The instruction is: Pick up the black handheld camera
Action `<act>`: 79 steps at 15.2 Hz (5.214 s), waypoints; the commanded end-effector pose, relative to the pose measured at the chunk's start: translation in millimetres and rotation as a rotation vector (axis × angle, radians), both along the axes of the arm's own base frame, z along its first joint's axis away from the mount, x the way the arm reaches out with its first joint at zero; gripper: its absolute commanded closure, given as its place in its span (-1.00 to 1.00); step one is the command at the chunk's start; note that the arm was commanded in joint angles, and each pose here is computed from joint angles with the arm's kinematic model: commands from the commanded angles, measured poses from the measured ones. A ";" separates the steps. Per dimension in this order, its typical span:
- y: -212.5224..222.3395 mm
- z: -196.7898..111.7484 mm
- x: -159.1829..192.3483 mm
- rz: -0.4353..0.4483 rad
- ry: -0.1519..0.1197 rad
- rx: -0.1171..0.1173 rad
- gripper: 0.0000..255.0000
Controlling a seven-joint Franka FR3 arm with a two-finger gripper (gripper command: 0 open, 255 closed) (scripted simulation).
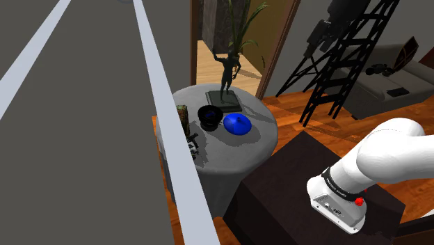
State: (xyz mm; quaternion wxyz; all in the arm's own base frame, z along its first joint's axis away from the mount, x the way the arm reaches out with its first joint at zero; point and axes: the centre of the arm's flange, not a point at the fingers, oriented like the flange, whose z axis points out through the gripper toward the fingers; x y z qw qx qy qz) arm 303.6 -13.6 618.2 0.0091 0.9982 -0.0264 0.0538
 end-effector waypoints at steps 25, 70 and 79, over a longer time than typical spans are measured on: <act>166.4 -246.6 77.5 -0.007 -0.024 0.106 -1.00; 321.1 -441.3 146.1 -0.012 -0.044 0.193 1.00; 321.1 -393.7 146.1 -0.012 -0.044 0.193 1.00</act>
